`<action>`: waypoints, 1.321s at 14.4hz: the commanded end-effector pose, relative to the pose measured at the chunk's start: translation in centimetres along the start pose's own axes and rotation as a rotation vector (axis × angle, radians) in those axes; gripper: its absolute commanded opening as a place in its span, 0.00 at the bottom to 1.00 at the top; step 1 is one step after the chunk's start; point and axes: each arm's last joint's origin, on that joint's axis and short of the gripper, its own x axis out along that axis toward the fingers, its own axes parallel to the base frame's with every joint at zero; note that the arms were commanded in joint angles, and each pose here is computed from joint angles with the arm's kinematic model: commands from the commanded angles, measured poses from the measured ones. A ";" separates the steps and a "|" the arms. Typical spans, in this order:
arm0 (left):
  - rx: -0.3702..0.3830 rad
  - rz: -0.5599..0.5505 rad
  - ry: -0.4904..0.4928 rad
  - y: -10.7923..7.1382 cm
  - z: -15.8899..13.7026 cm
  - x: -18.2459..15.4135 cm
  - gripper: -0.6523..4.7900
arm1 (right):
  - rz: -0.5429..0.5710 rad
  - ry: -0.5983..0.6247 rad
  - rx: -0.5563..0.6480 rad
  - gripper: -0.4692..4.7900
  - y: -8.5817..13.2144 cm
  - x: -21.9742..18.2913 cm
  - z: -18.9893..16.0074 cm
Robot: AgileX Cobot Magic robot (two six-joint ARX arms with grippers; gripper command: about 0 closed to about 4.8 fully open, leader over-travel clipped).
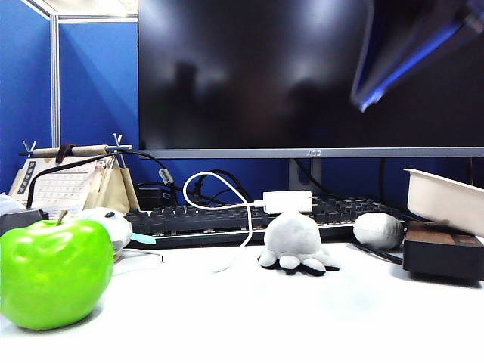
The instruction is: Place the tilting octopus upright.
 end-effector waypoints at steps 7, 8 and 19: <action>0.202 0.404 -0.329 -9.0 -3.5 -11.9 0.11 | -0.171 -0.425 -0.281 0.09 8.2 -6.3 -3.0; 0.235 0.470 -0.343 -9.2 -3.7 -12.4 0.11 | -0.309 -0.456 -0.329 0.09 7.8 -6.4 -2.7; 0.142 0.487 -0.185 -7.9 -4.3 -10.9 0.11 | -0.581 -0.435 -0.275 0.09 5.2 -5.6 -1.2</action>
